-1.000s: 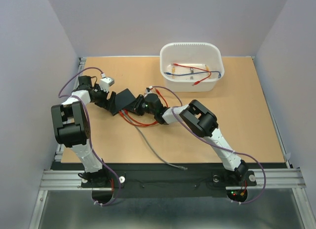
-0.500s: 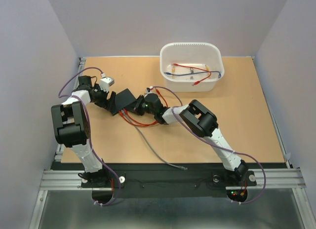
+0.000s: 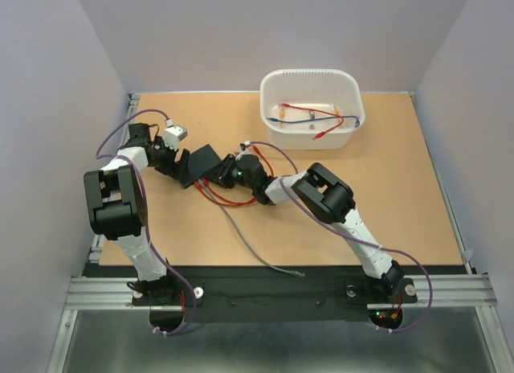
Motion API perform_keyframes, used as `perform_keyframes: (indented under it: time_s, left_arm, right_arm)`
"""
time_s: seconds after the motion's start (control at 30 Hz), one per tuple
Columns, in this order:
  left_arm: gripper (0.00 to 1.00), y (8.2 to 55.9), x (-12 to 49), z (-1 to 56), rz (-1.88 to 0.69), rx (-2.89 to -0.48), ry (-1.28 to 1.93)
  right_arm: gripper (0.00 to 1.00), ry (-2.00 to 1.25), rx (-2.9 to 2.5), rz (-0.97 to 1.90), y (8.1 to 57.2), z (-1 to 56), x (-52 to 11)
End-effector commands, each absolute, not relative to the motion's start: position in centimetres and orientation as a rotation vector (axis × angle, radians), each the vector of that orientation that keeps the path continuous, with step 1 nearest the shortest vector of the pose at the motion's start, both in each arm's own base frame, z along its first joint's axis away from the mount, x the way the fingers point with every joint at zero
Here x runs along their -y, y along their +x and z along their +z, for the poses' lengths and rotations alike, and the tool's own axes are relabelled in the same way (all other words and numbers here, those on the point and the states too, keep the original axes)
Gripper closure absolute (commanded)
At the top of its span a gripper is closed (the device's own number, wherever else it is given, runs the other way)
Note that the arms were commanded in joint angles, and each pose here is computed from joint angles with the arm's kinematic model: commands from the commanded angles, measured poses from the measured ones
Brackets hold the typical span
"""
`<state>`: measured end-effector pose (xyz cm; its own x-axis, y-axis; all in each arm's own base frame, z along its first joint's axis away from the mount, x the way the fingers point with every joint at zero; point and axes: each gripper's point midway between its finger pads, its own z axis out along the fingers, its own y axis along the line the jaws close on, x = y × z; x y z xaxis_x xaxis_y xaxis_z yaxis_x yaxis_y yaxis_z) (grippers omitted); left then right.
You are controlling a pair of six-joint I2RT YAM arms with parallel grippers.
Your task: Pull the plug from the switch port
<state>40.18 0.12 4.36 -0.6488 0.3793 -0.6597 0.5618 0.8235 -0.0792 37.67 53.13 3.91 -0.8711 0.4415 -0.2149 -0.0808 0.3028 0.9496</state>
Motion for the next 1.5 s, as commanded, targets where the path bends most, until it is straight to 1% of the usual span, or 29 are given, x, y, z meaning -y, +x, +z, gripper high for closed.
perform_keyframes:
  time_s: [0.0, 0.17, 0.23, 0.3, 0.33, 0.43, 0.63, 0.7, 0.83, 0.93, 1.0, 1.1, 1.2, 1.23, 1.3, 1.37, 1.47]
  left_arm:
    - [0.09, 37.2, 0.7, 3.3, -0.412, -2.425, 0.737]
    - [0.09, 36.8, 1.1, 2.8, -0.446, -2.436, 0.733]
    - [0.09, 36.4, 1.6, 2.7, -0.487, -2.432, 0.73]
    - [0.09, 36.2, 2.0, 2.9, -0.517, -2.42, 0.737]
    - [0.09, 36.0, 2.2, 2.9, -0.525, -2.417, 0.742]
    - [0.09, 35.9, 2.5, 3.3, -0.531, -2.408, 0.749]
    - [0.09, 36.1, 2.5, 3.4, -0.53, -2.405, 0.748]
    - [0.09, 35.9, 2.7, 3.3, -0.543, -2.406, 0.748]
    - [0.09, 35.8, 2.8, 3.0, -0.552, -2.409, 0.749]
    - [0.09, 35.7, 2.7, 2.9, -0.555, -2.41, 0.753]
    - [0.08, 36.2, 2.7, 4.1, -0.538, -2.365, 0.801]
    - [0.05, 36.8, 2.4, 5.9, -0.503, -2.322, 0.865]
    - [0.05, 37.0, 2.4, 6.4, -0.542, -2.33, 0.882]
    - [0.04, 36.4, 2.5, 6.4, -0.585, -2.33, 0.913]
    - [0.01, 36.6, 3.0, 7.8, -0.657, -2.261, 0.946]
    - [0.01, 36.5, 2.4, 9.0, -0.677, -2.227, 0.96]
    - [0.01, 37.8, 1.0, 9.8, -0.583, -2.209, 0.962]
  right_arm:
    - [0.68, 0.283, -2.598, 1.334, 28.4, -8.9, -51.0]
    - [0.68, 0.307, -2.644, 1.378, 26.8, -9.4, -51.3]
    - [0.63, 0.334, -2.673, 1.402, 25.9, -9.6, -51.0]
    - [0.55, 0.371, -2.678, 1.401, 25.4, -9.6, -50.4]
    - [0.5, 0.4, -2.681, 1.386, 25.1, -9.3, -49.6]
    - [0.45, 0.382, -2.648, 1.369, 25.6, -8.6, -49.3]
    - [0.43, 0.348, -2.742, 1.274, 25.6, -10.4, -49.8]
    - [0.43, 0.363, -2.754, 1.174, 25.9, -11.1, -49.2]
    - [0.47, 0.486, -2.734, 1.072, 26.5, -12.5, -47.7]
    - [0.47, 0.509, -2.667, 1.079, 27.9, -12.8, -48.1]
    - [0.47, 0.528, -2.631, 1.063, 29.2, -12.7, -47.9]
    - [0.46, 0.538, -2.571, 1.114, 31.5, -11.6, -47.8]
    - [0.46, 0.506, -2.493, 1.111, 34.2, -10.0, -47.4]
    - [0.46, 0.481, -2.467, 1.12, 34.9, -9.4, -47.4]
    - [0.46, 0.49, -2.438, 1.148, 36.3, -8.8, -46.8]
    - [0.46, 0.46, -2.42, 1.194, 36.9, -8.3, -46.9]
    - [0.47, 0.441, -2.414, 1.2, 37.9, -8.1, -46.2]
